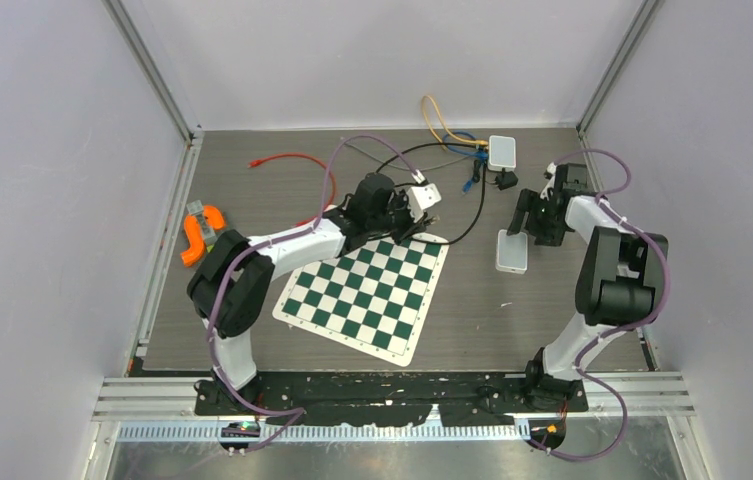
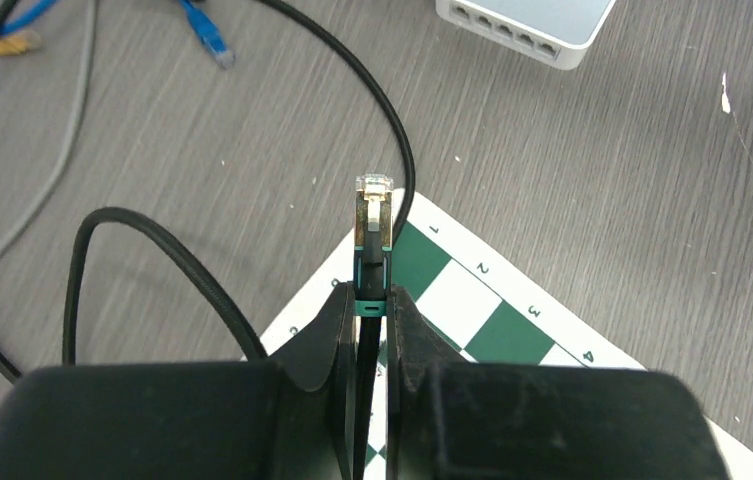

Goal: Insert the plug into the switch port
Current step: Insert the connector into the switch port.

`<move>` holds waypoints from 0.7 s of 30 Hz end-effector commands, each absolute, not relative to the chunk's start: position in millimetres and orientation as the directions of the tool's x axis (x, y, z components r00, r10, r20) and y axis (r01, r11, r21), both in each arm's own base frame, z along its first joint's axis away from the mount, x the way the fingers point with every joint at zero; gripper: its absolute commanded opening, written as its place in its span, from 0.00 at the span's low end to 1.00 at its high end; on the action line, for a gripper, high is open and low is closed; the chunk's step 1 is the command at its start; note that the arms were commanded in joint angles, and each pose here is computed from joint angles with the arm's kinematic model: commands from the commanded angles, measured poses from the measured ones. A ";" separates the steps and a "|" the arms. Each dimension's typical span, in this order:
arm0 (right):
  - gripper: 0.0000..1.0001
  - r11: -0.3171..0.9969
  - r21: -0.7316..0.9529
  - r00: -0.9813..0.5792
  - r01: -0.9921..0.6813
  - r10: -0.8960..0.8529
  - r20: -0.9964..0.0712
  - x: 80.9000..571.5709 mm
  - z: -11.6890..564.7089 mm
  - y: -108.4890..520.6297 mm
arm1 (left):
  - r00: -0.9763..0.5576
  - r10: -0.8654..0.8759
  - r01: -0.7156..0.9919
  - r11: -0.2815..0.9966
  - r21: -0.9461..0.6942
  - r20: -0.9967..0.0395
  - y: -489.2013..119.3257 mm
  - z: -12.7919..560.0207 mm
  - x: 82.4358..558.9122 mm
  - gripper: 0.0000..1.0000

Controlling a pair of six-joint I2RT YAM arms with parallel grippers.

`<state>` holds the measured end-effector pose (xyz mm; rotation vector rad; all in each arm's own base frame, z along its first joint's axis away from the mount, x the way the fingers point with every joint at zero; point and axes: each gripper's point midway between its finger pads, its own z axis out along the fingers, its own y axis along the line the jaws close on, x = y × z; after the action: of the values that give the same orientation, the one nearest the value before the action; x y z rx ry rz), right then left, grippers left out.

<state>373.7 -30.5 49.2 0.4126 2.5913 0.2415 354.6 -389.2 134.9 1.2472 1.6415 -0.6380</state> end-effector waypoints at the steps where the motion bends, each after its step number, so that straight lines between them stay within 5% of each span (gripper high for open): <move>1: 0.75 0.954 0.254 -0.850 0.158 0.262 -0.456 389.9 51.8 -37.8 | -0.077 0.431 0.921 0.376 0.102 -0.899 -388.4 143.4 355.2 0.00; 8: 0.67 0.928 0.372 -0.909 -0.004 0.151 -0.389 391.3 38.7 -13.9 | -0.422 0.373 0.838 0.509 -0.197 -0.826 -394.0 137.6 341.9 0.00; 21: 0.56 0.874 0.336 -0.893 -0.350 -0.202 -0.403 373.4 35.1 52.8 | -0.421 0.492 0.854 0.497 -0.152 -0.762 -407.3 91.1 296.6 0.00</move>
<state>388.2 25.6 29.3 -0.1840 2.6878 0.5477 302.9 -408.7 103.3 1.1129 2.0407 -0.7403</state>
